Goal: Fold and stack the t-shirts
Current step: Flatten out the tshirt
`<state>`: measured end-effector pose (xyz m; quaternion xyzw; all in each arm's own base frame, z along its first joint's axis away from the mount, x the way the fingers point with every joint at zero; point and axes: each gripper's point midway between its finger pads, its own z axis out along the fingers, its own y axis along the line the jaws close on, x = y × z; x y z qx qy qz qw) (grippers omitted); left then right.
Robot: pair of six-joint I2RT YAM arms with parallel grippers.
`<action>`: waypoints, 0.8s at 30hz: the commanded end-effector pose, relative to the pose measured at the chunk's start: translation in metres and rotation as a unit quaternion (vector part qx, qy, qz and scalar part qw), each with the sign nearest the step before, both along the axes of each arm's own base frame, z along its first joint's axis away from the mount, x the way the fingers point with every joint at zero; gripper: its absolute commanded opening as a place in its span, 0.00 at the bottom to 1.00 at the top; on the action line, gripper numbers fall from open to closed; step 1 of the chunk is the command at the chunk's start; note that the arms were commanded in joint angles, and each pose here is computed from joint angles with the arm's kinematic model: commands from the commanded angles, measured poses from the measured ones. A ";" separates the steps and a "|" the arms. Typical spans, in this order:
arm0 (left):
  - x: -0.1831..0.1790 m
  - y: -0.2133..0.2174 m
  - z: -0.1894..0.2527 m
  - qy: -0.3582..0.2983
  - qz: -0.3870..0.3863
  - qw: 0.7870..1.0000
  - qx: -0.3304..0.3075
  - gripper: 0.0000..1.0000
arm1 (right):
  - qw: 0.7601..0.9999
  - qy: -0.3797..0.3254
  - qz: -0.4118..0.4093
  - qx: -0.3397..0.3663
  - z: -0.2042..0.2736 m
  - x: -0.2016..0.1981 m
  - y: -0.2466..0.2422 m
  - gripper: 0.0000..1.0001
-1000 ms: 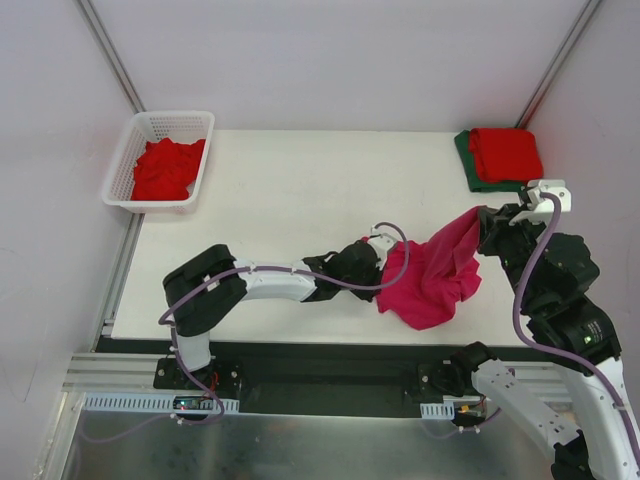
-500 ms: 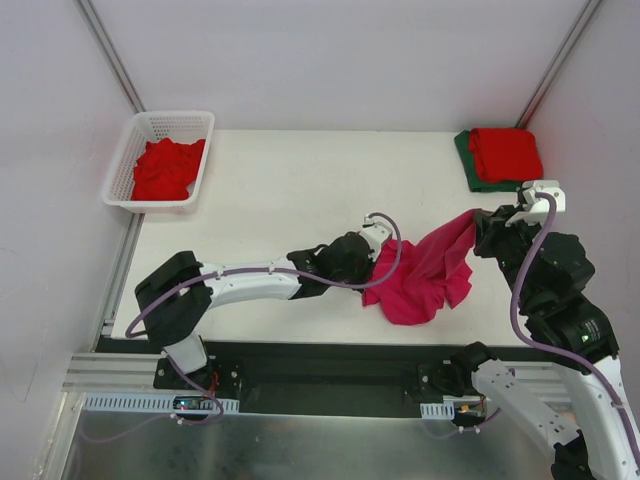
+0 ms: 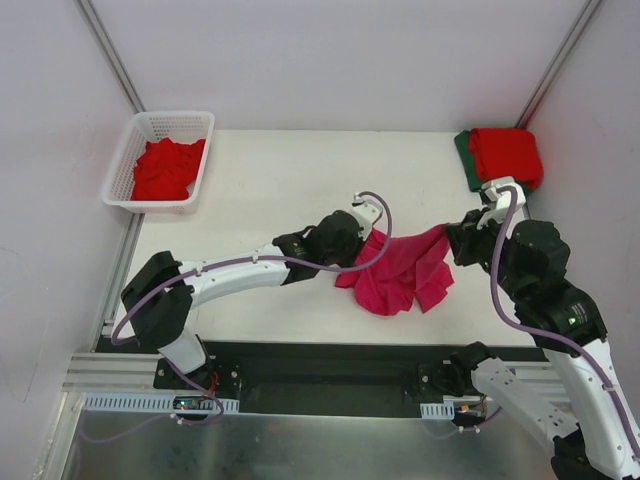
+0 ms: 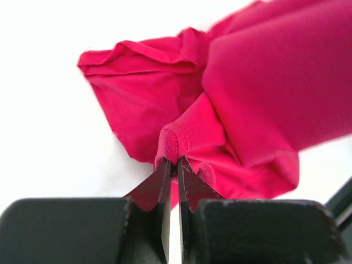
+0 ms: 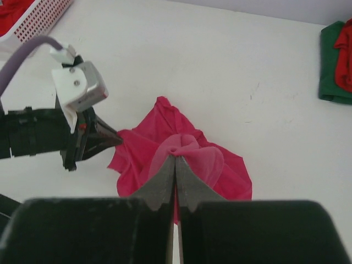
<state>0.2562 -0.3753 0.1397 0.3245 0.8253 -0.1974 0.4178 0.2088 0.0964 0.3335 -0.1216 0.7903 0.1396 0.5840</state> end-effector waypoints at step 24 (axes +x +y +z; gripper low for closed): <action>0.102 0.007 0.080 -0.056 0.010 0.997 -0.045 0.00 | 0.943 0.029 0.325 0.062 0.019 -0.092 0.076 0.01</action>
